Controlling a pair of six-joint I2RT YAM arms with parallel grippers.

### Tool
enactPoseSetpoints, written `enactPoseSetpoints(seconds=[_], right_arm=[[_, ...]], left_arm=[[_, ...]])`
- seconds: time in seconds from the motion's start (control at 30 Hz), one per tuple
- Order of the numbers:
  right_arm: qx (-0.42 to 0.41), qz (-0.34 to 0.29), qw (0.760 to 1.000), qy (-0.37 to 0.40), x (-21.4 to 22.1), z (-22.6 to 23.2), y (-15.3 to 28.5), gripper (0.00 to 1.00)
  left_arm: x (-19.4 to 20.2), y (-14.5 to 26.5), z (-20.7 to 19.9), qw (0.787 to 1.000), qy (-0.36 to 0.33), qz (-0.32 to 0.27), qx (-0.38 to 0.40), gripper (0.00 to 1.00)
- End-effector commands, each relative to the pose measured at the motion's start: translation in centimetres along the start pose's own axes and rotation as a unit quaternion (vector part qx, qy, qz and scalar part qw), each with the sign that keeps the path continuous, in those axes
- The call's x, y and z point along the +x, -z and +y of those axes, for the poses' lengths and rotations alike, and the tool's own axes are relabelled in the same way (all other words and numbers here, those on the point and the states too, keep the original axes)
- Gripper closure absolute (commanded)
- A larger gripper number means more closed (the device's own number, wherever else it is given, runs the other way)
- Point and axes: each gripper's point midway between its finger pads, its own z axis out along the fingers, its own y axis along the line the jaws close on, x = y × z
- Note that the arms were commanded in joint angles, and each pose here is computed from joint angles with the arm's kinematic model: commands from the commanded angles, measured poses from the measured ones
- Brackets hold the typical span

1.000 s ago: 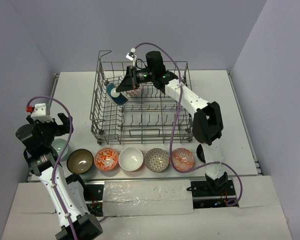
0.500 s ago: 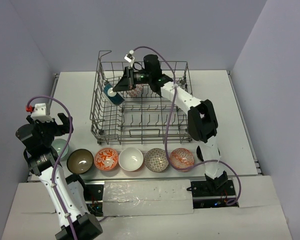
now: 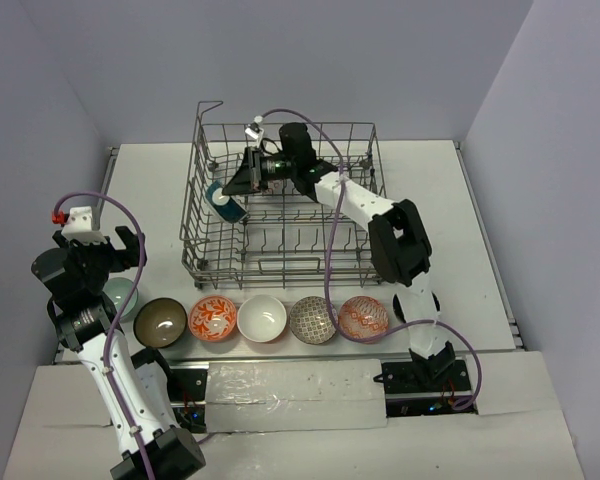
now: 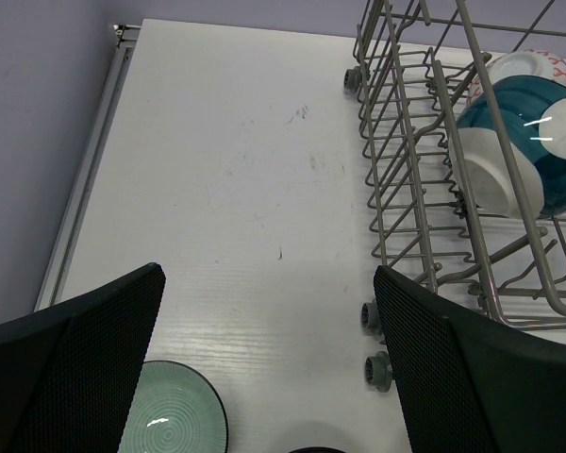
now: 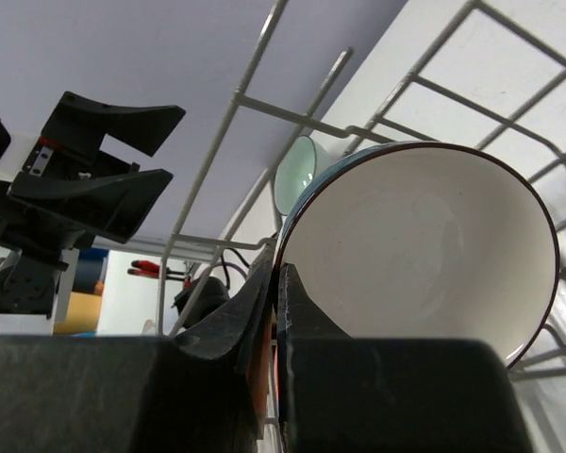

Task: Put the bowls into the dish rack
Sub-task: Turn the bowl upside down over the dish rack.

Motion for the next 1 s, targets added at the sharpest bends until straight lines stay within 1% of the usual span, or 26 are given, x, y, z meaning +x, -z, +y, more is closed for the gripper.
enactPoseSetpoints(seconds=[0.0, 0.27, 0.6, 0.83, 0.87, 0.97], right_arm=[[-0.051, -0.015, 0.997, 0.048, -1.0, 4.2, -0.9, 1.00], [-0.071, -0.014, 0.997, 0.030, -0.5, 4.6, -2.2, 1.00], [-0.076, -0.010, 0.997, -0.018, 2.1, 2.6, -3.0, 1.00], [-0.051, -0.004, 0.999, -0.004, 3.4, 1.9, -2.3, 1.00], [-0.045, -0.007, 0.999, 0.011, 3.4, 1.8, -2.1, 1.00], [-0.027, -0.002, 0.999, 0.025, 4.2, 1.3, -1.6, 1.00]], left_arm=[[-0.8, 0.0, -0.2, 1.000, -0.013, -0.013, 0.008, 0.01], [-0.8, 0.0, -0.2, 1.000, -0.013, -0.013, 0.009, 0.01], [-0.7, 0.0, -0.1, 1.000, -0.014, -0.012, 0.007, 0.01], [-0.5, -0.1, -0.1, 1.000, -0.013, -0.010, 0.010, 0.01], [-0.5, -0.1, -0.2, 1.000, -0.012, -0.009, 0.011, 0.01], [-0.5, -0.1, -0.3, 1.000, -0.013, -0.009, 0.013, 0.01]])
